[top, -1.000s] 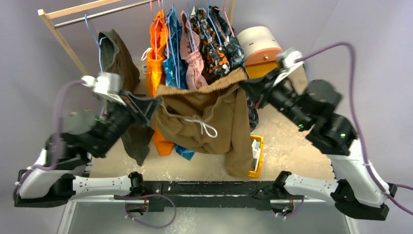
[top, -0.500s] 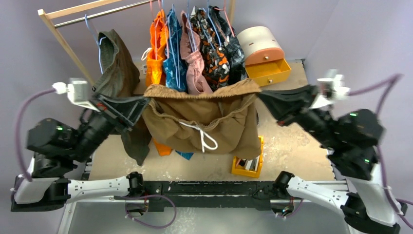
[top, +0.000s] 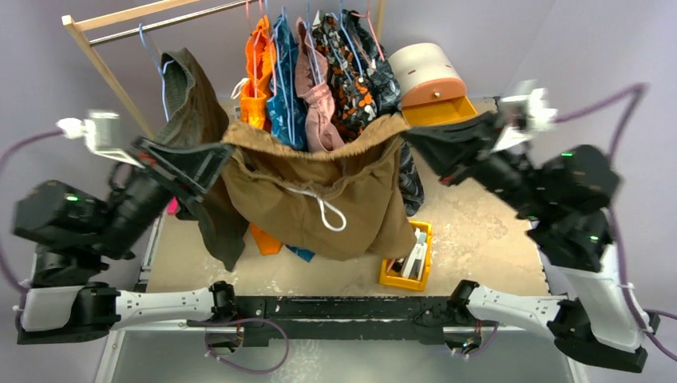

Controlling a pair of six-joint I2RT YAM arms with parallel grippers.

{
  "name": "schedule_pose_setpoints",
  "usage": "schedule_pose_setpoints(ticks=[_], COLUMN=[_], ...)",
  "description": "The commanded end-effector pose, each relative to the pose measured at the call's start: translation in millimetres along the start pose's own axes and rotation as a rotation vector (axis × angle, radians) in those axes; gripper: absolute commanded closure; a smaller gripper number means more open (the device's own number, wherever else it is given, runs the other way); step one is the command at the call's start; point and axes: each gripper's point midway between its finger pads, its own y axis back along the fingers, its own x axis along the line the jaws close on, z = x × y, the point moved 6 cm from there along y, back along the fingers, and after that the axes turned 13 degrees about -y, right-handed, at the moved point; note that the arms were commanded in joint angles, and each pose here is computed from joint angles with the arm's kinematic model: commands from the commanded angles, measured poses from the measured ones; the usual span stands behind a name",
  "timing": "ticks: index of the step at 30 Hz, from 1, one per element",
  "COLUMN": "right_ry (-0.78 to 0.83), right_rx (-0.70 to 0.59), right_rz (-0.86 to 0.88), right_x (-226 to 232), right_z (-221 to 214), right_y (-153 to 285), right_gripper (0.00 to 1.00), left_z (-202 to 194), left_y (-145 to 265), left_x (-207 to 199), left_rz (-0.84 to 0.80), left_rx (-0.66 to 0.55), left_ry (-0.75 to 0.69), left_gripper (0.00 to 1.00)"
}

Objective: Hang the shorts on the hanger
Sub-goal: Adjust the shorts at the center of the board.

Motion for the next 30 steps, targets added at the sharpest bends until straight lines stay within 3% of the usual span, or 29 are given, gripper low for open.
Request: schedule_pose_setpoints(ticks=[1,4,7,24,30], right_ry=[0.100,0.089,0.064,-0.253,-0.345], right_rx=[-0.286,-0.294,-0.212,0.240,0.337], right_rz=[0.324,0.345,0.273,-0.448,-0.595], right_x=[62.7,64.6,46.3,-86.1,-113.1], right_z=[97.1,95.4,61.1,-165.4,-221.0], right_y=[46.1,50.0,39.0,-23.9,-29.5], right_gripper=[1.00,1.00,1.00,1.00,1.00], left_z=[78.8,79.7,54.0,-173.2,-226.1], left_y=[20.8,25.4,20.9,-3.2,-1.0], left_x=[-11.7,-11.3,-6.6,31.7,53.9], left_rz=[-0.167,-0.193,-0.153,0.242,0.485], left_rx=[-0.234,-0.254,-0.197,0.267,0.313], left_ry=[0.089,0.091,0.076,0.062,0.138], left_gripper=[1.00,1.00,1.00,1.00,1.00])
